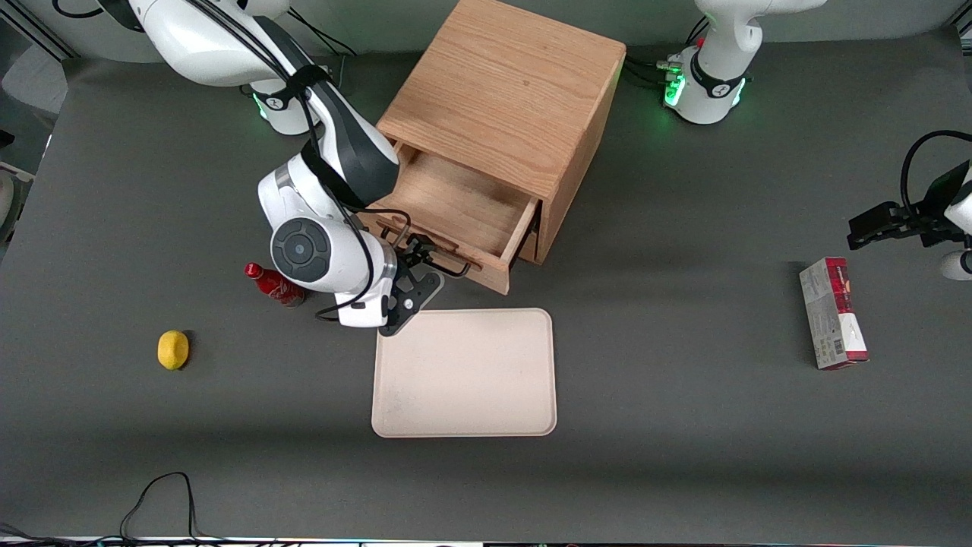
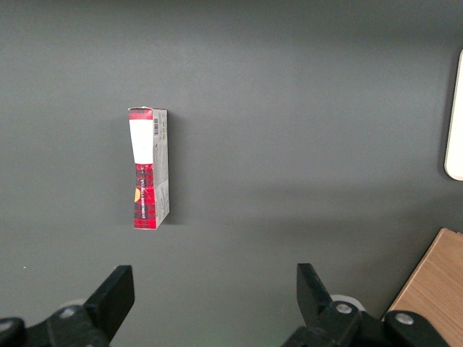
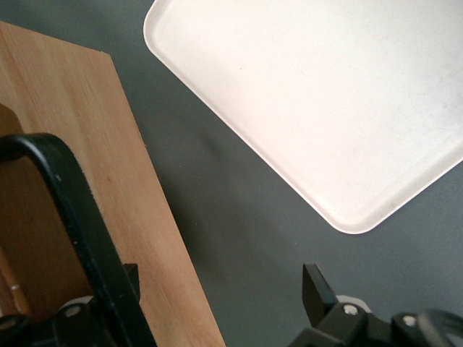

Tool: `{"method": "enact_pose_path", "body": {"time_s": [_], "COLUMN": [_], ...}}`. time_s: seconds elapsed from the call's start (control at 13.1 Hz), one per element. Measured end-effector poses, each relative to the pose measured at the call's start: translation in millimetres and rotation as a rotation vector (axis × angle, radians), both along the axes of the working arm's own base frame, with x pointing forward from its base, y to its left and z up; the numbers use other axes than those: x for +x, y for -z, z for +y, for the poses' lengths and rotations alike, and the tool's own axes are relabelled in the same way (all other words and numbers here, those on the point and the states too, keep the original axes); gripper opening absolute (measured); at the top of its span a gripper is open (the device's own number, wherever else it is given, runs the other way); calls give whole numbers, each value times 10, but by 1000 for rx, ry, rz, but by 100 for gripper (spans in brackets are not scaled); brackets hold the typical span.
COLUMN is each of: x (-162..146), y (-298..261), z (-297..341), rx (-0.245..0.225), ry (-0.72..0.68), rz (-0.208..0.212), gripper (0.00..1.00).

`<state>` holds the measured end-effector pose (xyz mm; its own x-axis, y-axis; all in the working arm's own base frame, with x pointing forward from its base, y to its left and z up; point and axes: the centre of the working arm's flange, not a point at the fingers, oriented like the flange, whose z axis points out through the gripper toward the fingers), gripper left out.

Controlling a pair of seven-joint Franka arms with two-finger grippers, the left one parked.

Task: Open upper drawer
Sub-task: 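Pull the upper drawer outward from the cabinet with the right gripper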

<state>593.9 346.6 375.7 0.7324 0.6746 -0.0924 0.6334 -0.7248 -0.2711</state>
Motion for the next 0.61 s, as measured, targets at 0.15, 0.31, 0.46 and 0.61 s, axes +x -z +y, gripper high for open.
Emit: {"method": "enact_pose_path", "body": {"time_s": [0.15,0.31,0.46,0.61], "x": [24,60,81,115], "y": [-8,-15,-53,-198], "z": [-25,-48,-61,-89], "rx": [2,7,10,16], "ry": [3,-6,-22,-43], "rz": [-2,-5,-1,0], "gripper": [100,100,100,100]}}
